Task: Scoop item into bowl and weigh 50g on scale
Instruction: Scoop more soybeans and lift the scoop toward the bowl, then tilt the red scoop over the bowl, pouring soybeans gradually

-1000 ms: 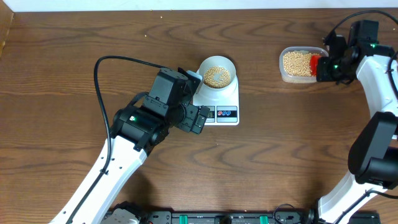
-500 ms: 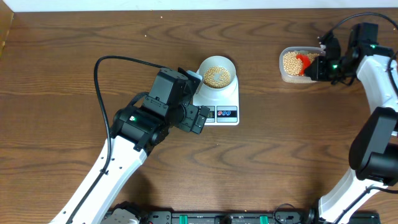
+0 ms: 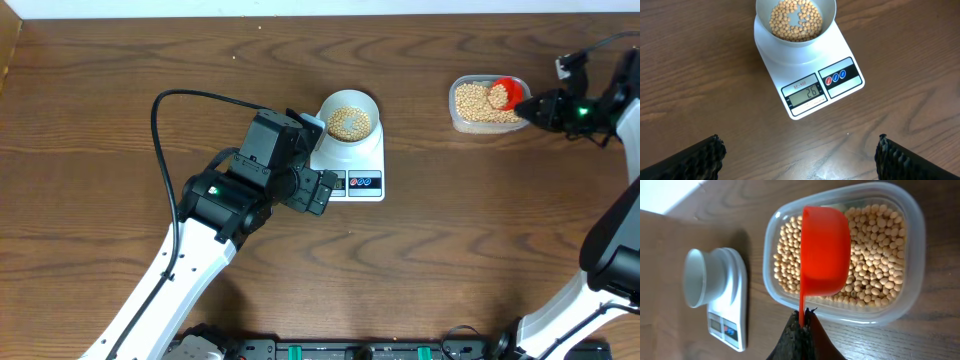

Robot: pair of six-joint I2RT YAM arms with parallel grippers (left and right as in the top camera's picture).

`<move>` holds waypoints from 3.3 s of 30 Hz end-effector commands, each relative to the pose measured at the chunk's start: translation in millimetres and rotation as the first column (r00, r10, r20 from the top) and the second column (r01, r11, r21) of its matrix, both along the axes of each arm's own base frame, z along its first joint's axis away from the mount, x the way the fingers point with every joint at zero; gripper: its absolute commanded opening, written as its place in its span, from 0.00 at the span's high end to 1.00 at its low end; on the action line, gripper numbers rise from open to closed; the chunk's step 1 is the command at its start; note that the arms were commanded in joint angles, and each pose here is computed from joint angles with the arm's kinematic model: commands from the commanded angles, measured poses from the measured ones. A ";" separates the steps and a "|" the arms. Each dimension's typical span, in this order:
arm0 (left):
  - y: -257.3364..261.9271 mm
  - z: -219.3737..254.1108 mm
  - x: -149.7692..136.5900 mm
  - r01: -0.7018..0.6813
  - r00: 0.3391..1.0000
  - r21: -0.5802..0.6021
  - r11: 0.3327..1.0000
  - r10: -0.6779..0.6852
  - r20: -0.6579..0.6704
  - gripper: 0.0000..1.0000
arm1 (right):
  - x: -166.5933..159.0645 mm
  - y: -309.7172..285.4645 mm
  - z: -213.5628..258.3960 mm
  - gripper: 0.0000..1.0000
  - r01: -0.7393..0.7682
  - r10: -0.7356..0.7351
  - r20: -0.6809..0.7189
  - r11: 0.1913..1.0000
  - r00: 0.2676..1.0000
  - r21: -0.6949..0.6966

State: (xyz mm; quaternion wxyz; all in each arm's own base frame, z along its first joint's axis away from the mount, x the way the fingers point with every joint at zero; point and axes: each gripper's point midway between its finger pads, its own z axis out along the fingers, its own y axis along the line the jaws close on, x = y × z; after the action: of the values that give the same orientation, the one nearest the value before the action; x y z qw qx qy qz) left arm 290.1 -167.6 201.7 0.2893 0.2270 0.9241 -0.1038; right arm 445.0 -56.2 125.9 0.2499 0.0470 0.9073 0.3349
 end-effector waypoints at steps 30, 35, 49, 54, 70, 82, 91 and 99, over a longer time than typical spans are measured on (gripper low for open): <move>0.4 -4.4 -1.0 0.012 1.000 0.010 1.000 -0.012 -0.012 0.02 | 0.2 146.1 50.4 0.99 -0.337 0.297 0.165 0.877 0.941 0.343; 0.4 -4.4 -1.0 0.012 1.000 0.010 1.000 -0.012 -0.012 0.02 | -7.3 186.7 42.3 0.99 -0.399 0.375 0.139 0.865 0.917 0.303; 0.4 -4.5 -1.0 0.012 1.000 0.011 1.000 -0.012 -0.013 0.02 | -27.0 260.7 19.1 0.99 -0.520 0.512 0.093 0.841 0.854 0.148; 0.5 -4.4 -1.1 0.012 1.000 0.011 1.000 -0.012 -0.013 0.02 | -27.7 269.7 11.6 0.99 -0.526 0.521 0.072 0.847 0.850 0.079; 0.5 -4.6 -1.1 0.012 1.000 0.011 1.000 -0.012 -0.013 0.02 | -20.7 275.7 17.3 0.99 -0.463 0.501 0.076 0.840 0.862 -0.285; 0.5 -4.6 -1.1 0.012 1.000 0.011 1.000 -0.012 -0.013 0.02 | -23.7 285.5 9.1 0.99 -0.468 0.542 0.069 0.777 0.837 -0.420; 0.5 -4.6 -1.1 0.012 1.000 0.011 1.000 -0.012 -0.013 0.02 | -25.6 289.5 10.2 0.99 -0.480 0.555 0.075 0.773 0.828 -0.415; 0.5 -4.6 -1.1 0.012 1.000 0.011 1.000 -0.012 -0.013 0.02 | -25.8 291.9 12.3 0.99 -0.486 0.560 0.083 0.775 0.824 -0.405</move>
State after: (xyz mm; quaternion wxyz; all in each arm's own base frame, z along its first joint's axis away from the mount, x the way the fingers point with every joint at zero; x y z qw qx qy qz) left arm 290.1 -167.6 201.7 0.2893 0.2270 0.9241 -0.1038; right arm 416.2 229.2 114.2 0.2121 -0.2750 0.9134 0.2124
